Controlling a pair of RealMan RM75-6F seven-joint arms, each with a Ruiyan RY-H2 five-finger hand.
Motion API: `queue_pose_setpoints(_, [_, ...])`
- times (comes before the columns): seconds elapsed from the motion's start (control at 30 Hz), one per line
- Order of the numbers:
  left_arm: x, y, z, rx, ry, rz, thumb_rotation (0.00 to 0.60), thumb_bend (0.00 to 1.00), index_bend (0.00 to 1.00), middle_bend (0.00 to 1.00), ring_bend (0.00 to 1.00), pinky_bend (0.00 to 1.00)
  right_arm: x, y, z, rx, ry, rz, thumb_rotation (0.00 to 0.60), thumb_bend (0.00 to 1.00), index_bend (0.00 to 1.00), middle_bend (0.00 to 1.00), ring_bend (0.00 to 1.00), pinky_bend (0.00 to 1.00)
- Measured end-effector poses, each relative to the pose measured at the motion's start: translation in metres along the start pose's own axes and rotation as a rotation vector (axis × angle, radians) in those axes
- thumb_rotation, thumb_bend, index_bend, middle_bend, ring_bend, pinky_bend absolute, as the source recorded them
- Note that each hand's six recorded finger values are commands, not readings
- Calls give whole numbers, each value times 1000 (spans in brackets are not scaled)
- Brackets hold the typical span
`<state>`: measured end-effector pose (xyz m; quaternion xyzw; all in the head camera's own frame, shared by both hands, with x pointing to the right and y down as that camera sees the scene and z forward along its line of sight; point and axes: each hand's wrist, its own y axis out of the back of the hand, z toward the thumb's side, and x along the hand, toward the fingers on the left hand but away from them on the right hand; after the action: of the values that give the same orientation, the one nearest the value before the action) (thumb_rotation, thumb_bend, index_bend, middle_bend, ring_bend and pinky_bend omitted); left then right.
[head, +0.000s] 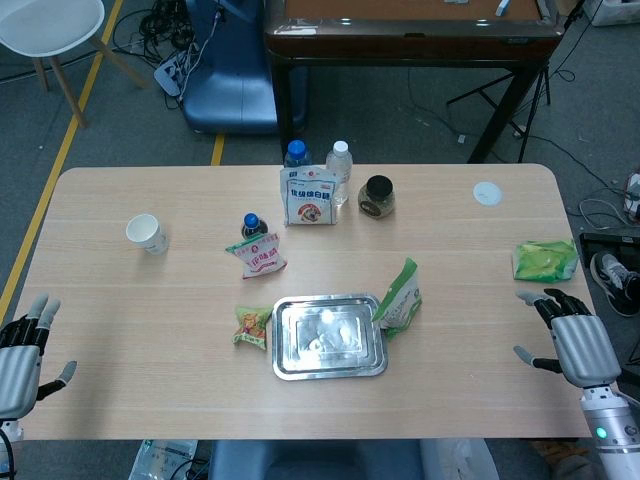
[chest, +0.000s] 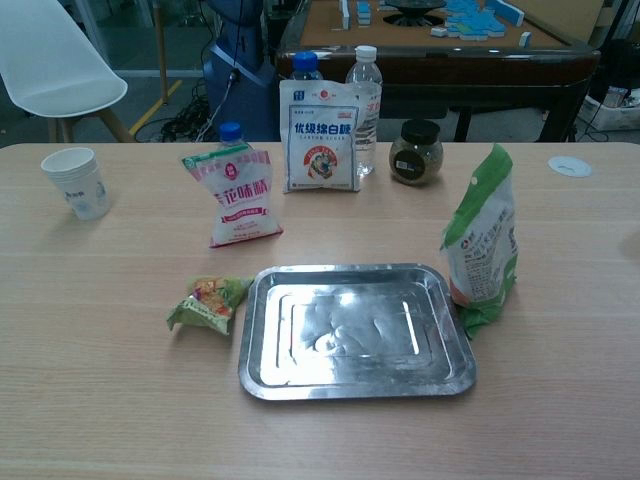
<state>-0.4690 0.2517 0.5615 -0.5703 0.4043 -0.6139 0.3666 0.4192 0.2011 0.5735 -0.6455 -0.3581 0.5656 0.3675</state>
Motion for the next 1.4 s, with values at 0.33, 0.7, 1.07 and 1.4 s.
queue_pose_setpoints(0.33, [-2, 0, 0, -3, 1, -4, 600, 229, 22, 30, 130, 134, -15, -4, 6, -18, 38, 27, 600, 52, 238, 325, 184, 234])
queue_pose_setpoints(0.7, [-3, -1, 3, 1, 0, -8, 600, 229, 22, 30, 130, 134, -60, -16, 16, -80, 92, 101, 600, 36, 238, 315, 184, 233])
queue_pose_setpoints(1.07, [-4, -2, 5, 5, 9, -13, 600, 229, 21, 8, 122, 133, -123, -54, 48, -147, 178, 234, 600, 0, 226, 209, 86, 74])
queue_pose_setpoints(1.4, [-5, -2, 7, 16, 17, -20, 600, 229, 20, 5, 122, 133, -148, -86, 88, -162, 300, 323, 600, 0, 196, 155, 27, 2])
